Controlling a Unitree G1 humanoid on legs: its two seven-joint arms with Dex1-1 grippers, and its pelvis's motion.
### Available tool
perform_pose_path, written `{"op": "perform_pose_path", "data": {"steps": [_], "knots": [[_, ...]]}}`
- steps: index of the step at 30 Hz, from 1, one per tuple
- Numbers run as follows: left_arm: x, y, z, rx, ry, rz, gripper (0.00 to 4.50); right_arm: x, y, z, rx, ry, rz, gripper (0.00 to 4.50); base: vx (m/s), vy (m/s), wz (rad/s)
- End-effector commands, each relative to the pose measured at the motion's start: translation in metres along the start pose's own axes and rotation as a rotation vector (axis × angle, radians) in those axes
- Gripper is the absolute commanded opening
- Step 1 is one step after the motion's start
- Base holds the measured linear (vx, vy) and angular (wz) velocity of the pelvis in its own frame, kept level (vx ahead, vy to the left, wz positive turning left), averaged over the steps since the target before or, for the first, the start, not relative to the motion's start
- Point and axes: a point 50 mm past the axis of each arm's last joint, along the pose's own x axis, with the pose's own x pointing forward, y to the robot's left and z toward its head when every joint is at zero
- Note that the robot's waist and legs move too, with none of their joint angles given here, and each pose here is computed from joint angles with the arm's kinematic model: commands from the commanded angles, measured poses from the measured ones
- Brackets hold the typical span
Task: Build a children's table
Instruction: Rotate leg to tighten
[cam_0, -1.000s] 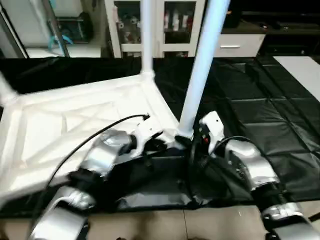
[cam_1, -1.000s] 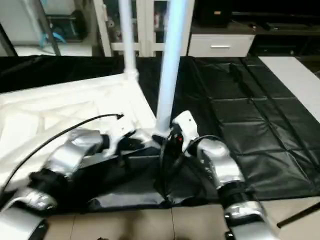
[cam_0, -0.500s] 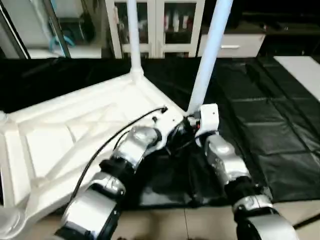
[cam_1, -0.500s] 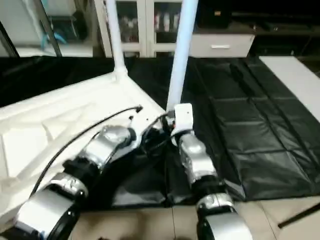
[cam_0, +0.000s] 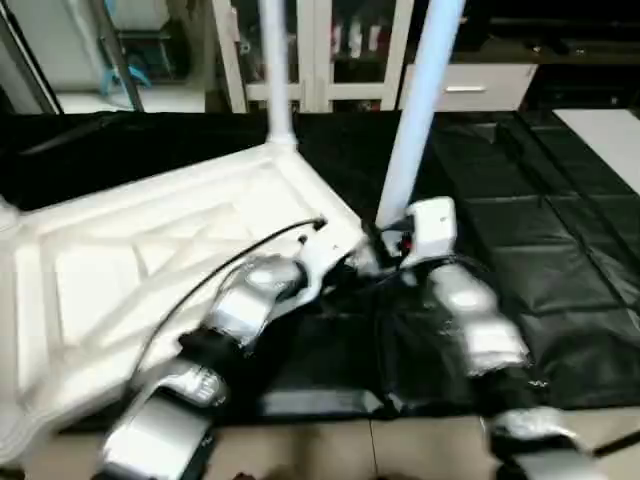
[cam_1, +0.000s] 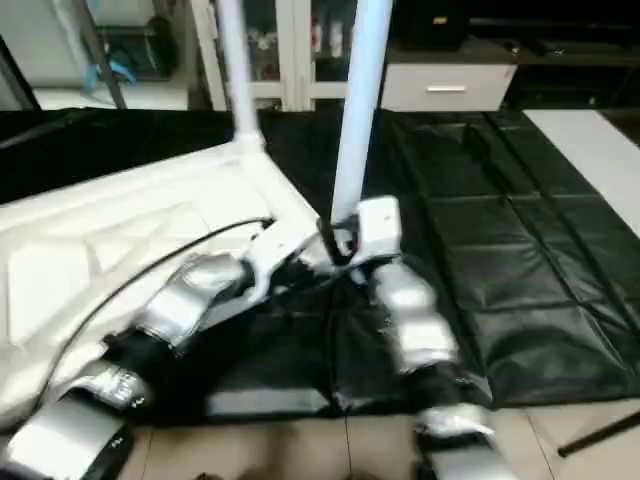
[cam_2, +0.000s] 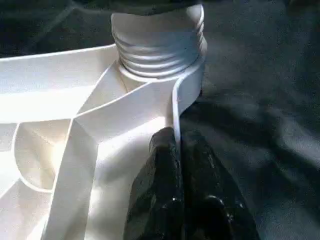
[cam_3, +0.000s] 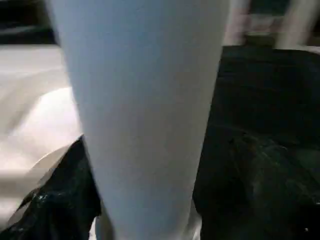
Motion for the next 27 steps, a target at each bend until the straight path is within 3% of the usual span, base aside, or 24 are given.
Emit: {"op": "perform_pose_path", "data": {"steps": [1, 5, 10, 22, 23, 27], "knots": [[-0.010, -0.014, -0.026, -0.027, 0.058, -0.173, 0.00, -0.015, -0.006, -0.002, -0.008, 0.069, 0.135, 4.11, 0.000, 0.000, 0.00], [-0.025, -0.016, -0.031, -0.007, 0.079, -0.271, 0.00, -0.036, -0.003, -0.011, -0.095, 0.192, 0.391, 4.11, 0.000, 0.000, 0.00], [-0.033, -0.020, -0.027, -0.010, 0.055, -0.338, 0.00, -0.053, -0.003, -0.016, -0.106, 0.286, 0.588, 4.11, 0.000, 0.000, 0.00], [-0.029, -0.020, -0.022, -0.017, 0.057, -0.342, 0.00, -0.042, -0.005, -0.010, -0.088, 0.256, 0.593, 3.97, 0.000, 0.000, 0.00], [-0.029, -0.019, -0.022, -0.016, 0.059, -0.345, 0.00, -0.042, -0.004, -0.011, -0.083, 0.259, 0.599, 3.69, 0.000, 0.000, 0.00], [-0.029, -0.019, -0.022, -0.021, 0.063, -0.346, 0.00, -0.043, -0.002, -0.013, -0.071, 0.270, 0.618, 3.50, 0.000, 0.000, 0.00]]}}
